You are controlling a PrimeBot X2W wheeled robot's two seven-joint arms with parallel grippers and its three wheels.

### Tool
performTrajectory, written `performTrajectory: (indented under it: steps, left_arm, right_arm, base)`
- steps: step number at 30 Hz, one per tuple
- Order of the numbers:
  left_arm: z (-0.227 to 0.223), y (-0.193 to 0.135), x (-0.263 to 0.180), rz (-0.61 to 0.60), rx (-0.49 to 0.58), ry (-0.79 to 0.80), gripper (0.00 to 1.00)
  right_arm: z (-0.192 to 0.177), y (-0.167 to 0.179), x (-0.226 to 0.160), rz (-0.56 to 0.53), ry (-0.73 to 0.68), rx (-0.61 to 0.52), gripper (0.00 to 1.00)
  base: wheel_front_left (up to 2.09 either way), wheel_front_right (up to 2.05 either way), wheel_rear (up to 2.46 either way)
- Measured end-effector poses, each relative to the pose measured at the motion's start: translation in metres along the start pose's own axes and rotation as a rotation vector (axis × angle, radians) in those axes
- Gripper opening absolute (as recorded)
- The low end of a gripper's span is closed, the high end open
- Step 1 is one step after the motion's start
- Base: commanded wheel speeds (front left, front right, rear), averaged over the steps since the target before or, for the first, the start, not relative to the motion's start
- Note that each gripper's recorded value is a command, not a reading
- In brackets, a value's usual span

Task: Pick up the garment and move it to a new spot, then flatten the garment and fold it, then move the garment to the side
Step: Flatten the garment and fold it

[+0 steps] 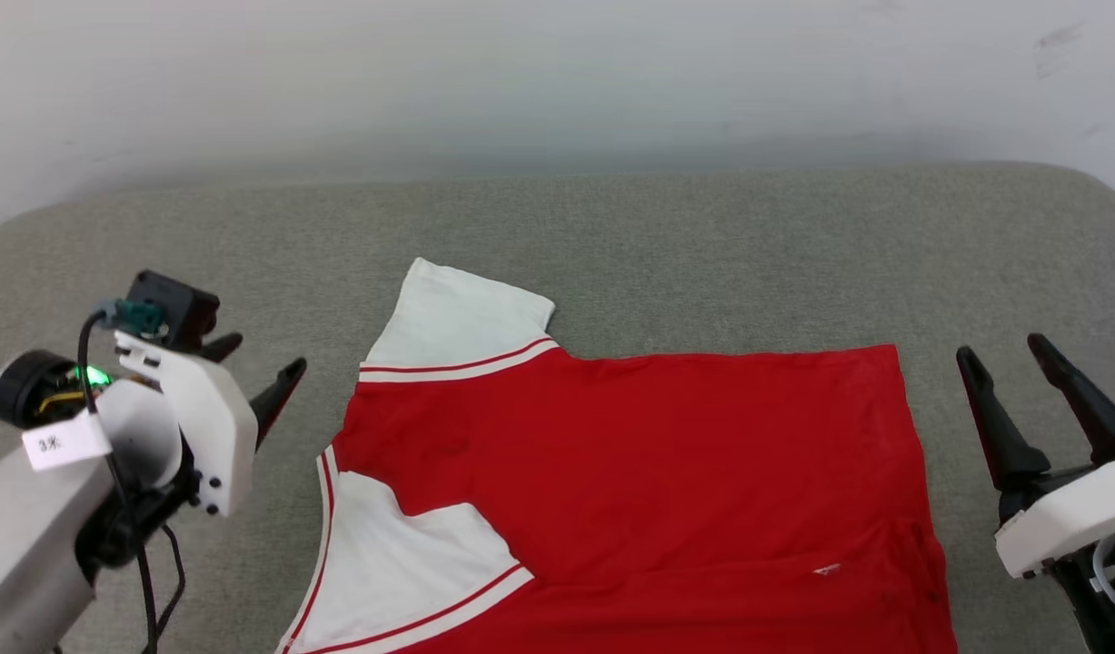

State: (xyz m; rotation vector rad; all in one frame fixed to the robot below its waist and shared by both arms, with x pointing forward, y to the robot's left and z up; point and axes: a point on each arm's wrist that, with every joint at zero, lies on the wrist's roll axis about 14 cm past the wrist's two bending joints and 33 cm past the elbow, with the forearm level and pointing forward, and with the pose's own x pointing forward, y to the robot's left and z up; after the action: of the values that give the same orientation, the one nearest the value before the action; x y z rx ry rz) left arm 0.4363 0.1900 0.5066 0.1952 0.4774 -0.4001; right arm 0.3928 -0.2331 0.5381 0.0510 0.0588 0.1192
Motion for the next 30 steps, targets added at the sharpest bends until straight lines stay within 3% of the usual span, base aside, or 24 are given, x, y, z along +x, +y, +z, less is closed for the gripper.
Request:
performTrajectory:
  steps: [4, 11, 12, 15, 30]
  left_arm:
    - [0.024, 0.0, 0.025, -0.026, -0.012, -0.019, 1.0]
    - [0.043, -0.001, 0.079, -0.089, -0.004, 0.111, 1.0]
    - [0.033, -0.005, 0.102, -0.131, -0.011, 0.24, 1.0]
    - [0.022, -0.004, 0.122, -0.157, -0.013, 0.359, 1.0]
    - [-0.023, -0.01, 0.216, -0.184, 0.028, 0.618, 1.0]
  right_arm:
    - [0.012, 0.003, 0.001, -0.022, -0.078, -0.006, 1.0]
    - [0.014, 0.011, 0.011, -0.03, -0.128, -0.015, 1.0]
    - [0.007, 0.01, 0.018, -0.041, -0.121, -0.007, 1.0]
    - [-0.004, 0.006, 0.024, -0.055, -0.098, 0.0, 1.0]
    - [-0.057, -0.018, 0.049, -0.114, 0.018, -0.022, 1.0]
  base:
    - [0.0, 0.0, 0.0]
    - [0.0, 0.0, 0.0]
    - [0.0, 0.0, 0.0]
    - [0.0, 0.0, 0.0]
    - [0.0, 0.0, 0.0]
